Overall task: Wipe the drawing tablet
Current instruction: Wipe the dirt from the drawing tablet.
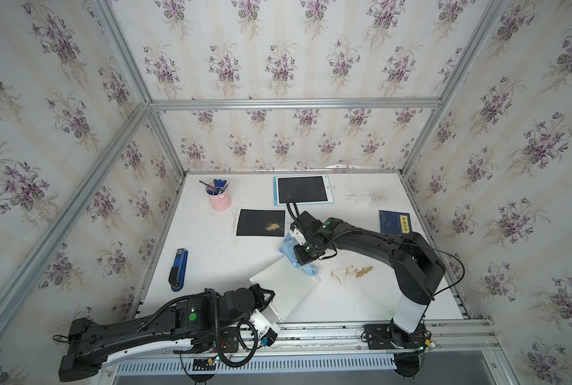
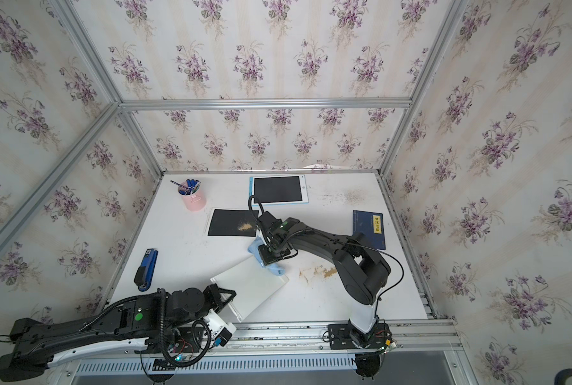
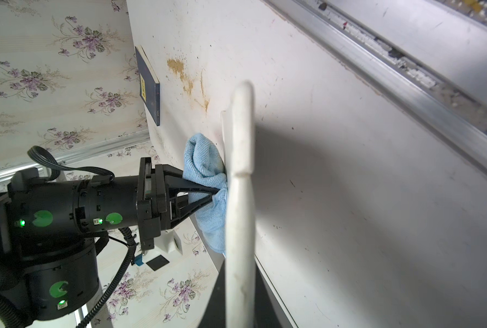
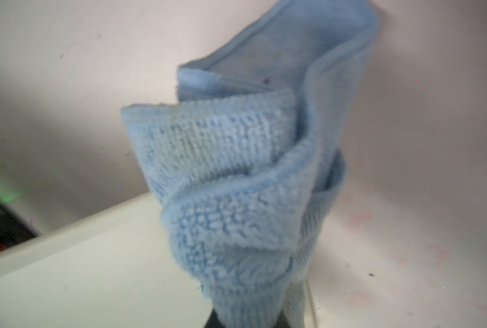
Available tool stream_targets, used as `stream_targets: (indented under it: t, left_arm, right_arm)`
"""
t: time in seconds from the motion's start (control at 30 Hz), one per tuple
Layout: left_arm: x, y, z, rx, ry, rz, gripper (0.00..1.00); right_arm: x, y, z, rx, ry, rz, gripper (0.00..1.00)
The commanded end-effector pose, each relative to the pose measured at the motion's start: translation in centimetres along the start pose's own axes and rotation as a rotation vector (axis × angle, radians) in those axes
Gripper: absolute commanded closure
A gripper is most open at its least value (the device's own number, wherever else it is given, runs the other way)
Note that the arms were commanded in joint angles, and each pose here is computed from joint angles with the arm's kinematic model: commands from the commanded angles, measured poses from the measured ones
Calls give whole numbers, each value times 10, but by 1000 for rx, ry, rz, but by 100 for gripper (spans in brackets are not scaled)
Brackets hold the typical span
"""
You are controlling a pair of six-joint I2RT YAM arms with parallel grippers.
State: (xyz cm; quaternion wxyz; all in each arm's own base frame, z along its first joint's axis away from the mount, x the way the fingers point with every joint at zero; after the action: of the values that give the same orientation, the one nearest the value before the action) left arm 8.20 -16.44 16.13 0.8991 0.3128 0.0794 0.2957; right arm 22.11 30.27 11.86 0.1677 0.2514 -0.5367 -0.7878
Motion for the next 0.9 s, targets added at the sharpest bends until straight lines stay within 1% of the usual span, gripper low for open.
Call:
stream_targets:
  t: [0.0, 0.17, 0.23, 0.3, 0.37, 0.43, 0.5, 0.57, 0.63, 0.7, 0.77, 0.87]
  left_arm:
    - [0, 0, 1, -3, -10, -3, 100]
    - [-1, -1, 1, 3, -11, -1, 100]
    - [0, -1, 0, 6, -11, 1, 100]
    - [0, -1, 0, 3, -12, 2, 100]
    - [0, -1, 1, 2, -13, 1, 100]
    - [0, -1, 1, 0, -14, 2, 100]
    - [0, -1, 2, -2, -15, 2, 100]
    - [0, 0, 2, -4, -13, 2, 100]
    - [0, 0, 2, -5, -14, 1, 100]
    - [0, 0, 2, -6, -15, 1, 100]
    - [0, 0, 1, -5, -16, 1, 100]
    - [0, 1, 2, -7, -16, 0, 100]
  right_arm:
    - [10, 5, 41, -201, 102, 30, 100]
    - [22, 43, 100, -475, 253, -5, 100]
    - [26, 54, 113, -544, 288, -4, 100]
    - [28, 56, 114, -563, 289, 1, 100]
    - [27, 47, 107, -512, 266, 18, 100]
    - [20, 32, 87, -444, 191, 36, 100]
    - [12, 17, 55, -381, 65, 34, 100]
    - [4, 7, 9, -289, -72, 6, 100]
    - [0, 3, -28, -200, -156, -22, 100]
    - [-1, 1, -55, -159, -223, -38, 100]
    - [0, 1, -61, -158, -228, -36, 100]
    - [2, 3, -43, -220, -169, -24, 100]
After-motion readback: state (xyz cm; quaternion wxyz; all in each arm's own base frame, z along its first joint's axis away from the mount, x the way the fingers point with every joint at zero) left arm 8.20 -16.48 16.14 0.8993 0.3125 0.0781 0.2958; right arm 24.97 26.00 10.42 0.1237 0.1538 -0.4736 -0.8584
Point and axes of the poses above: each gripper's point midway between its finger pads, its own y axis back along the fingers, its own z axis along the line the jaws close on, x = y × z, the point moved 6 cm from there along y, back along the fingers, and after that the axes turned 3 degrees about y, right-handed, at the moved point
